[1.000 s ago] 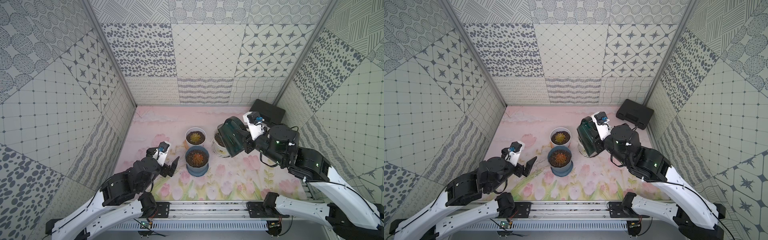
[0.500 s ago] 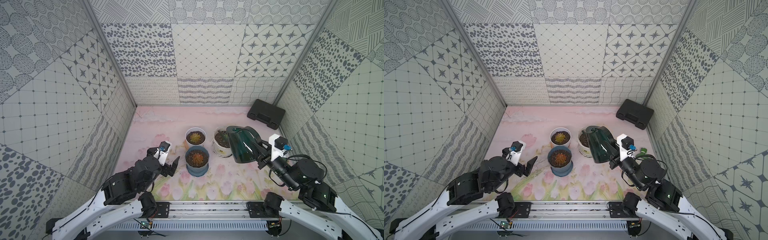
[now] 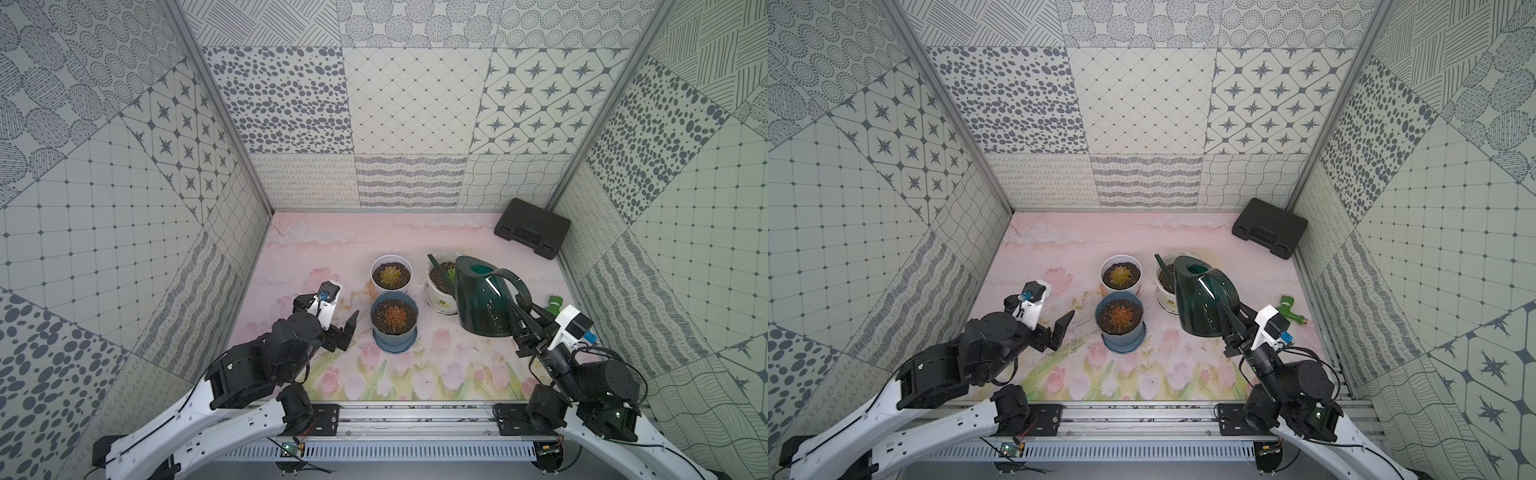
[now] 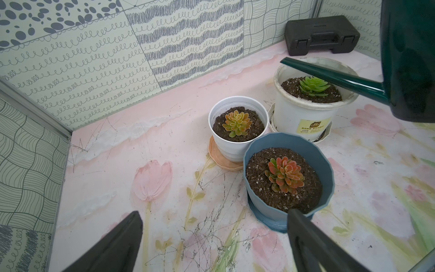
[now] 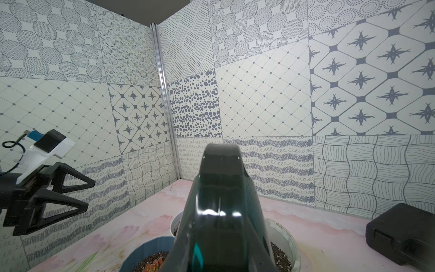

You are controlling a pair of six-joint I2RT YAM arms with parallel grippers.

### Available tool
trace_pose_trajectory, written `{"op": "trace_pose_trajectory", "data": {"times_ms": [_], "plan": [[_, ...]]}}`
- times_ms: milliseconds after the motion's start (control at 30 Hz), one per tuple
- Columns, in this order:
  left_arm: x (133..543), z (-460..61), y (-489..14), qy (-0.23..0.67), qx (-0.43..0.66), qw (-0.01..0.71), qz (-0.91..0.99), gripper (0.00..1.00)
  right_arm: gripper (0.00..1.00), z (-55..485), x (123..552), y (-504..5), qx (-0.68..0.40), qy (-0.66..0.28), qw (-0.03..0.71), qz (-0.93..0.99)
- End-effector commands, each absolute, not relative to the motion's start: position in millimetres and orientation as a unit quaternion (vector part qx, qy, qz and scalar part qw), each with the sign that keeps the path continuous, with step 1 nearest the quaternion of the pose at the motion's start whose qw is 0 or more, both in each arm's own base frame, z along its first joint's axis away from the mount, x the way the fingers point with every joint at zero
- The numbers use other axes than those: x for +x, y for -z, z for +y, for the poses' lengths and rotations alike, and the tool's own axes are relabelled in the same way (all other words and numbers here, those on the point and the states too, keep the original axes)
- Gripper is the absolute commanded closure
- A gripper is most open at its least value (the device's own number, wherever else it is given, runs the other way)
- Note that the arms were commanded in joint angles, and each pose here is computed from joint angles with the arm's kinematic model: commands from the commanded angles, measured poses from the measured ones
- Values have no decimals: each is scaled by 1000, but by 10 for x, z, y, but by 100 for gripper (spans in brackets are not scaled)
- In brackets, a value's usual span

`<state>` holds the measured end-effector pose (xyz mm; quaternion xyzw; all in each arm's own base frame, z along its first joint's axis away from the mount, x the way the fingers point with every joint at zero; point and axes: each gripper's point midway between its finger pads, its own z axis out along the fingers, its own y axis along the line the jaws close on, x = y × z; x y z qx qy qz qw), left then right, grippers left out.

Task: Water the succulent around the soil edge
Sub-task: Water the soil of the potted plant with water.

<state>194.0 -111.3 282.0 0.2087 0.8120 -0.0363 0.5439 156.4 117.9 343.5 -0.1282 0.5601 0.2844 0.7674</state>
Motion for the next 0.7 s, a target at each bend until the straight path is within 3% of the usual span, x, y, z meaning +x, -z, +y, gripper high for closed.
{"op": "trace_pose_trajectory", "data": {"times_ms": [0,467,667], "plan": [[2019,-1122,-2897,28,197,565,800,1,100,1114,1368,-3807,-104,-345,809,465],[2075,-1163,-2827,6,215,567,795,1,100,1095,1202,-3936,-109,-362,840,390],[2076,-1160,-2803,0,220,564,796,2,100,1134,1266,-3943,-121,-356,817,436]]}}
